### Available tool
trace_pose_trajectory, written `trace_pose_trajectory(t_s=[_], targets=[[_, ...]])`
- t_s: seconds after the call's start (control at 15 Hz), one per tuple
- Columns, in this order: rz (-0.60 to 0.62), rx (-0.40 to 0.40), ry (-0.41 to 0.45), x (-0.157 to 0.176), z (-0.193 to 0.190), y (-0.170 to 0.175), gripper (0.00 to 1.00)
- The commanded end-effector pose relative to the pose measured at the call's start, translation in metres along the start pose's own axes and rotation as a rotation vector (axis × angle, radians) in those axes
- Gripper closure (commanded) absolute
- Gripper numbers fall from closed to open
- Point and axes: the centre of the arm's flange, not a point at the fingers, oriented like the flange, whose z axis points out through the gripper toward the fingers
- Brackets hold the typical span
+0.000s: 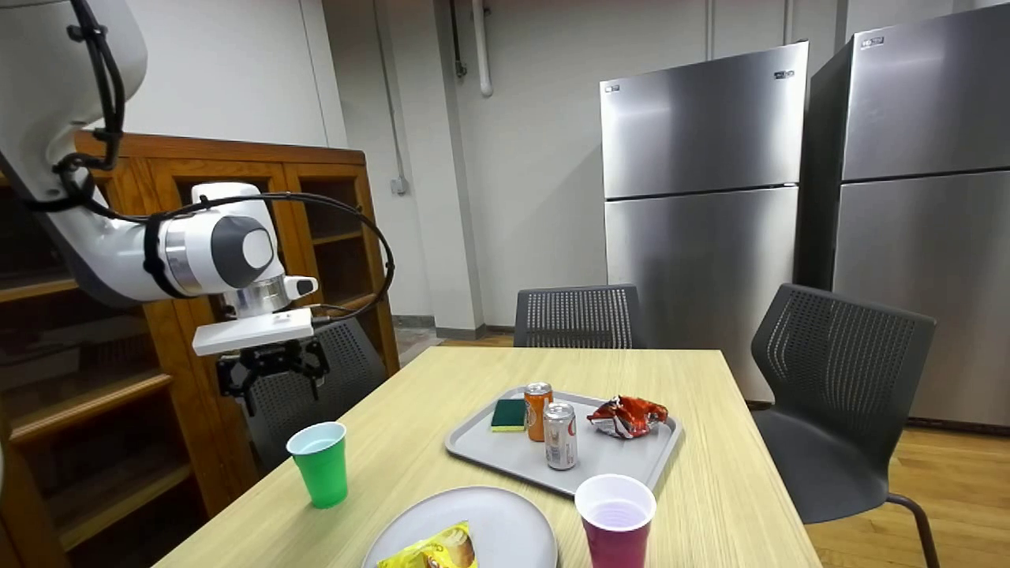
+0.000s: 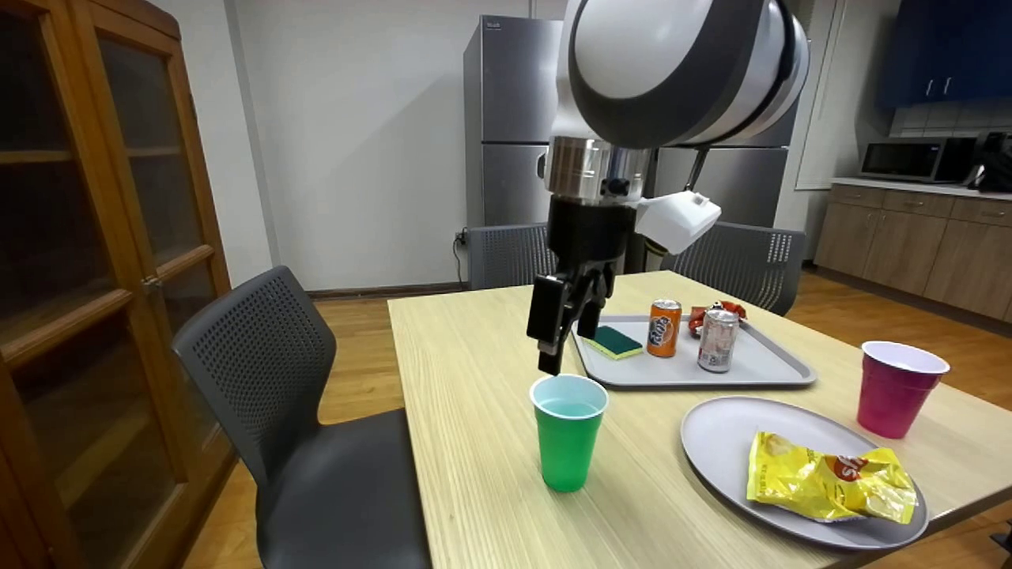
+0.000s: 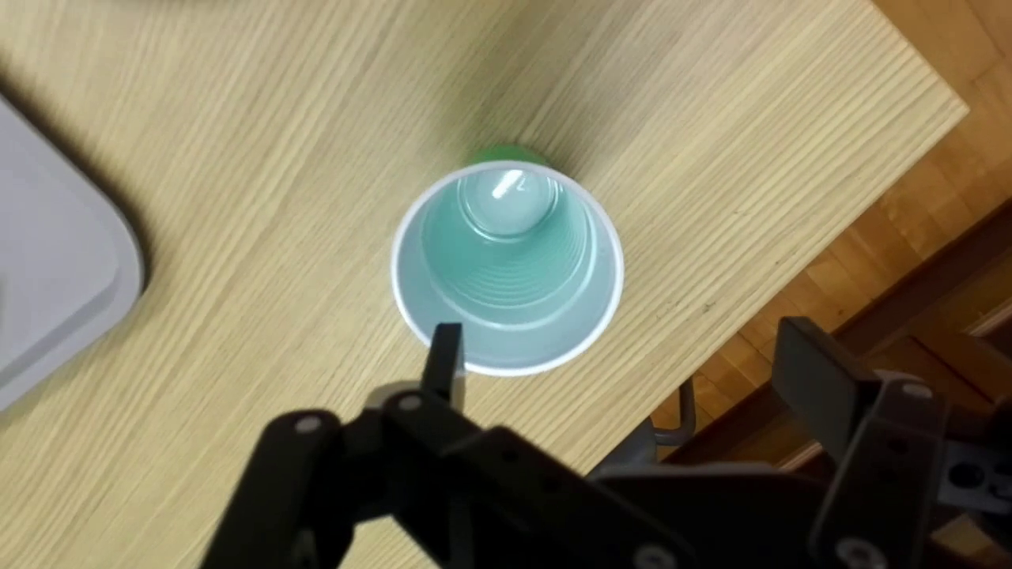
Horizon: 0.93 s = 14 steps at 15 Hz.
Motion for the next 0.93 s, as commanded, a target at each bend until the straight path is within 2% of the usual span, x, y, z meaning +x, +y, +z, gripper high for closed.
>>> trace_pose_trajectory(t_s=[0.0, 0.2, 0.53, 0.87], targets=[[0.038, -0.04, -0.072, -0.021, -0.026, 0.01, 0.0], [0.086, -0.054, -0.109, -0.037, -0.034, 0.025, 0.0], [0.14, -0.047, -0.094, -0.065, -0.041, 0.045, 0.0], [0.22, -0.044, -0.119, -0.099, -0.036, 0.062, 0.0]])
